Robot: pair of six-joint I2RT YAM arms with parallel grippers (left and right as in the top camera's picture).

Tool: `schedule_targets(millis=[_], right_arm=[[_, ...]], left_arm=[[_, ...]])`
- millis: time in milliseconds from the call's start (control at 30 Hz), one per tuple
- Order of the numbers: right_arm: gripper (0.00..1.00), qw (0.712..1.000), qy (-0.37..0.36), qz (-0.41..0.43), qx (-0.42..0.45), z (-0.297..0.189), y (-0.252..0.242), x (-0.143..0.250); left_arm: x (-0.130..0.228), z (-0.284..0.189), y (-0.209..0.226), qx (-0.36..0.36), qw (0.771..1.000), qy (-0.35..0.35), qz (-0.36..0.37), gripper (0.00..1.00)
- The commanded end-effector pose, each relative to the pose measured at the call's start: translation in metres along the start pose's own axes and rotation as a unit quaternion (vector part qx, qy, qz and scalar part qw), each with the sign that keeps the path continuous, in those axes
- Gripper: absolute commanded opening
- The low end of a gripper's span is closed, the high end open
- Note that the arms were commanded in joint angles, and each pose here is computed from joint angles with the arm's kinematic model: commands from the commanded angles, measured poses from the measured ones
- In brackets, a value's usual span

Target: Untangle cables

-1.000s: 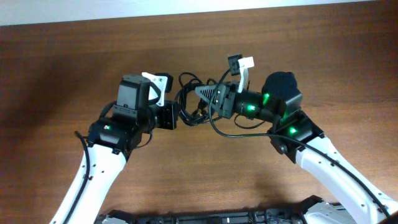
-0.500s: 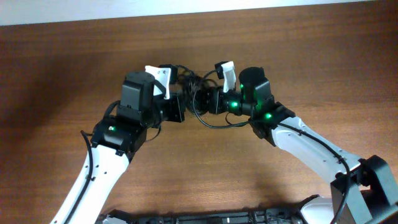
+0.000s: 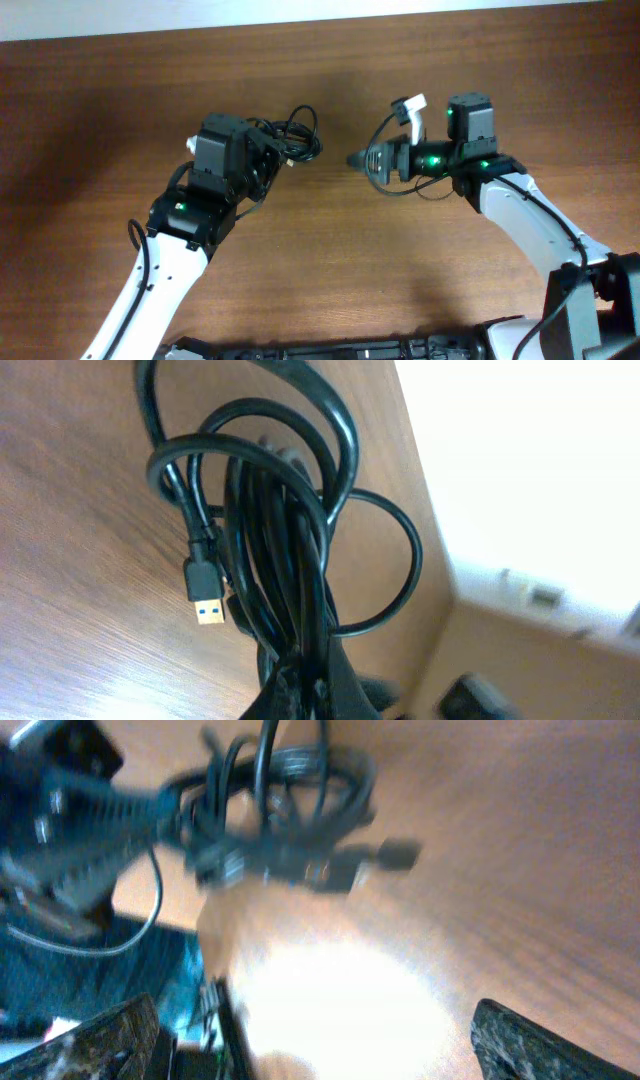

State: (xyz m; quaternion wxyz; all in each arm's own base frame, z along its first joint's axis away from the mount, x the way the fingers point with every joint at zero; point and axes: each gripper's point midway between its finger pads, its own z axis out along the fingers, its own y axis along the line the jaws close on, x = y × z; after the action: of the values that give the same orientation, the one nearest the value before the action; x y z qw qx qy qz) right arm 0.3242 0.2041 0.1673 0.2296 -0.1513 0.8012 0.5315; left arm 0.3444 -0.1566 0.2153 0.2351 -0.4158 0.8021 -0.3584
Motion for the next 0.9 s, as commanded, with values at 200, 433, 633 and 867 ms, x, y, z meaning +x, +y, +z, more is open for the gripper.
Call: schedule_targets(millis=[200,433,633,867], right_arm=[[0.99,0.983,0.057,-0.058,0.163,0.051,-0.015,0.040],[0.90,0.986,-0.030,-0.033,0.159,0.090,0.022,0.017],[0.83,0.951,-0.152,0.066,0.260,0.103,-0.022,-0.004],[0.38,0.904,-0.294,0.076,0.302,0.099,-0.063,-0.043]], left_arm=[[0.006,-0.009,0.012,-0.033,0.953,0.002,-0.300,0.00],[0.008,-0.009,0.012,-0.036,0.953,0.007,-0.300,0.00],[0.011,-0.009,0.009,-0.031,0.953,0.018,-0.300,0.00],[0.010,-0.009,0.008,-0.030,0.953,0.017,-0.300,0.00]])
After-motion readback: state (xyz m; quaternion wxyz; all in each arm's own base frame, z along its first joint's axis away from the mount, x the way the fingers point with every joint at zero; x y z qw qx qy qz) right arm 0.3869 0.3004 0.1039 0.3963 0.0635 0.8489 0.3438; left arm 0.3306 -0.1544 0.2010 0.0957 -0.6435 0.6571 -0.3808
